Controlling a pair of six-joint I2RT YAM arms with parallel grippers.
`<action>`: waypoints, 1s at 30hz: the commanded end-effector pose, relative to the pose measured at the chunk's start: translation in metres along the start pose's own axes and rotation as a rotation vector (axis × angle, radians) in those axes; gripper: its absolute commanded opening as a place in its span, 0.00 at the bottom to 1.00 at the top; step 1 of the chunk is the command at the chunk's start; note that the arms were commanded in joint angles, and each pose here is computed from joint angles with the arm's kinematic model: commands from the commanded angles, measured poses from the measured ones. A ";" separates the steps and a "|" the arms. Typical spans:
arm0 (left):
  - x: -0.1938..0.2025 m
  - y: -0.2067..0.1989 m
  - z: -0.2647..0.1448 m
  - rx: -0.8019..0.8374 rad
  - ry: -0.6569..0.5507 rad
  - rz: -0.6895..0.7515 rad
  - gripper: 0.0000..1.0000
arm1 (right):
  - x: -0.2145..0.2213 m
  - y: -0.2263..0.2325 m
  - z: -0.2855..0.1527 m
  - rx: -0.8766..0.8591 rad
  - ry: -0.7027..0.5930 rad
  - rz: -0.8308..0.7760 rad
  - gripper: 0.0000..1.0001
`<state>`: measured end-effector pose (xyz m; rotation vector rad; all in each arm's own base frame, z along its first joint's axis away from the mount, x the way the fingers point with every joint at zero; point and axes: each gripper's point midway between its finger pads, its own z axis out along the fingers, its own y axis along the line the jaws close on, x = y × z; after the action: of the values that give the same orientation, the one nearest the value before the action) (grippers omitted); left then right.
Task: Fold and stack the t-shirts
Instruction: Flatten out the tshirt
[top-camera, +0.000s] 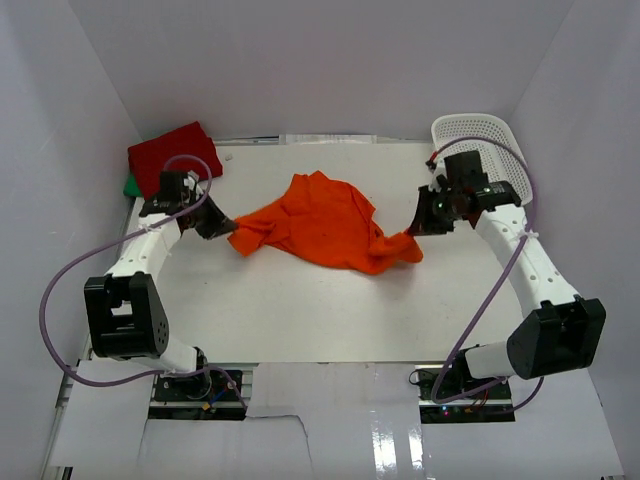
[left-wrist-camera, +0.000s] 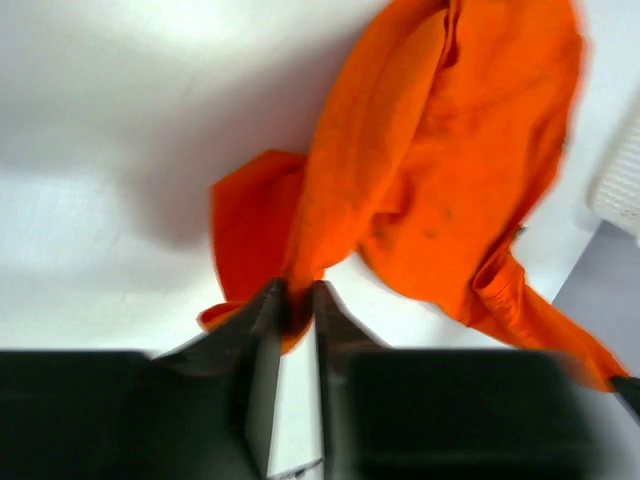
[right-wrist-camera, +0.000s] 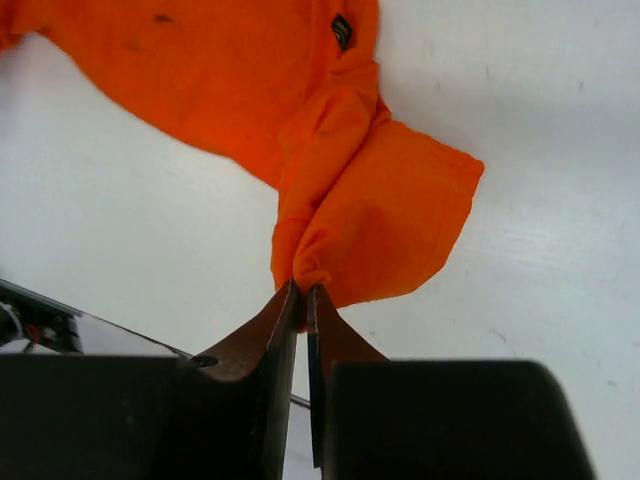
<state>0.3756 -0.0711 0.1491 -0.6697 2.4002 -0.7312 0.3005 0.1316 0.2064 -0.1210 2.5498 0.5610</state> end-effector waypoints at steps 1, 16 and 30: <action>0.037 0.039 -0.007 -0.066 0.068 0.020 0.38 | 0.042 -0.026 0.013 0.103 0.074 0.038 0.13; -0.041 -0.012 0.013 -0.020 0.001 0.137 0.98 | 0.043 -0.032 0.004 0.219 0.057 0.008 0.43; -0.046 -0.148 0.159 0.174 0.108 0.495 0.89 | -0.014 -0.011 0.047 0.230 0.017 -0.021 0.57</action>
<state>0.5500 -0.1938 0.1194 -0.0573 2.4532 -0.7187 0.3082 0.1330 0.1493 -0.1009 2.7108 0.2455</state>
